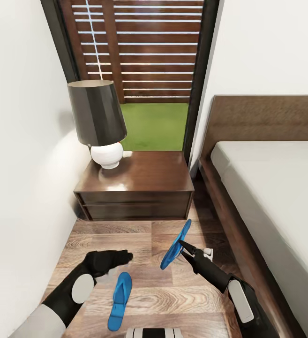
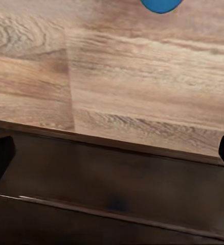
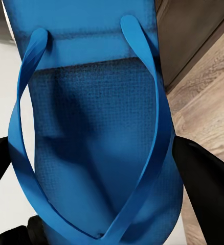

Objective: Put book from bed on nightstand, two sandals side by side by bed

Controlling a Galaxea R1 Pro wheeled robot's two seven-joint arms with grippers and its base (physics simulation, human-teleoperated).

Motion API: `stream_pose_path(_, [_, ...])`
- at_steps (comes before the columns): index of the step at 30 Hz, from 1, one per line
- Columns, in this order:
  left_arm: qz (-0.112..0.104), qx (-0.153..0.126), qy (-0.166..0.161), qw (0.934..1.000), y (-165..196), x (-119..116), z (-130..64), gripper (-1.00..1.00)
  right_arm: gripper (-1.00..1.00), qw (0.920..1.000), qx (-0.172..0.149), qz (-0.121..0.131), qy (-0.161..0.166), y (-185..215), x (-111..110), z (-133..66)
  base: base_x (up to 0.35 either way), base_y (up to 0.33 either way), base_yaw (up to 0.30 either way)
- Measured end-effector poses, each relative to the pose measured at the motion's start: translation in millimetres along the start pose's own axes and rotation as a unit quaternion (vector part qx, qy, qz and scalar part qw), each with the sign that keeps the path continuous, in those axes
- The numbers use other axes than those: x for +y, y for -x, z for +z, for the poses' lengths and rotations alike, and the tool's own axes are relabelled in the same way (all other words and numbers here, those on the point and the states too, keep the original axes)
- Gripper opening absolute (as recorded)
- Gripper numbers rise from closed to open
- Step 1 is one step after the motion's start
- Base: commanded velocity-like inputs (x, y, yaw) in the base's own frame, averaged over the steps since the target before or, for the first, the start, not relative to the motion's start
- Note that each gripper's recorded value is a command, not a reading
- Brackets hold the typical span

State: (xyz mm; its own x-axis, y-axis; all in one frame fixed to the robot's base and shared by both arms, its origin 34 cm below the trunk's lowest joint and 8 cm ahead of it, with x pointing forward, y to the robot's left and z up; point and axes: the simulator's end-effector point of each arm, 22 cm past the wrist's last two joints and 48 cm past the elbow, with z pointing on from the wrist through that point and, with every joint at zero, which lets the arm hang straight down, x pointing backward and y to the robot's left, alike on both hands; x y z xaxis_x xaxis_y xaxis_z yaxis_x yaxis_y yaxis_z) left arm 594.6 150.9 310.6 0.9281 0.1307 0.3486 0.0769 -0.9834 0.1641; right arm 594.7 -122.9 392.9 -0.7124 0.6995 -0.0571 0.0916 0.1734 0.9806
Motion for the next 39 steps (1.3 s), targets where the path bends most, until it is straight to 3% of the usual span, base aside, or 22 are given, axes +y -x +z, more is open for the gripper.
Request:
stream_pose_path(6, [0.01,0.03,-0.006,0.9995,-59.3,1.3,-9.6,1.0,-1.0,1.0,0.001,0.0,0.001,-0.4,0.3,0.3,0.0,0.0,0.0])
stream_pose_path(10, [0.001,-0.014,-0.041,0.9991,-34.7,-27.6,12.4,1.0,-1.0,1.0,0.002,0.001,0.001,-0.7,0.2,0.2,0.0,0.0,0.0])
stream_pose_path(20, [0.008,-0.098,-0.078,0.992,24.7,-56.3,33.3,1.0,-1.0,1.0,0.004,0.003,0.001,-1.4,0.5,-0.1,0.0,0.0,0.0])
stream_pose_path(26, [0.007,-0.105,-0.081,0.9912,31.1,-59.5,35.7,1.0,-1.0,1.0,0.003,0.004,0.002,-1.2,1.0,-0.1,0.0,0.0,0.0])
stream_pose_path(32, [0.046,-0.107,-0.086,0.9894,38.4,-52.6,36.5,1.0,-1.0,1.0,0.003,0.004,0.003,-1.0,1.4,-0.1,0.0,0.0,0.0])
stream_pose_path(39, [0.051,-0.105,-0.079,0.99,39.4,-43.8,37.2,1.0,-1.0,1.0,0.003,0.003,0.003,-0.9,1.9,-0.1,0.0,0.0,0.0])
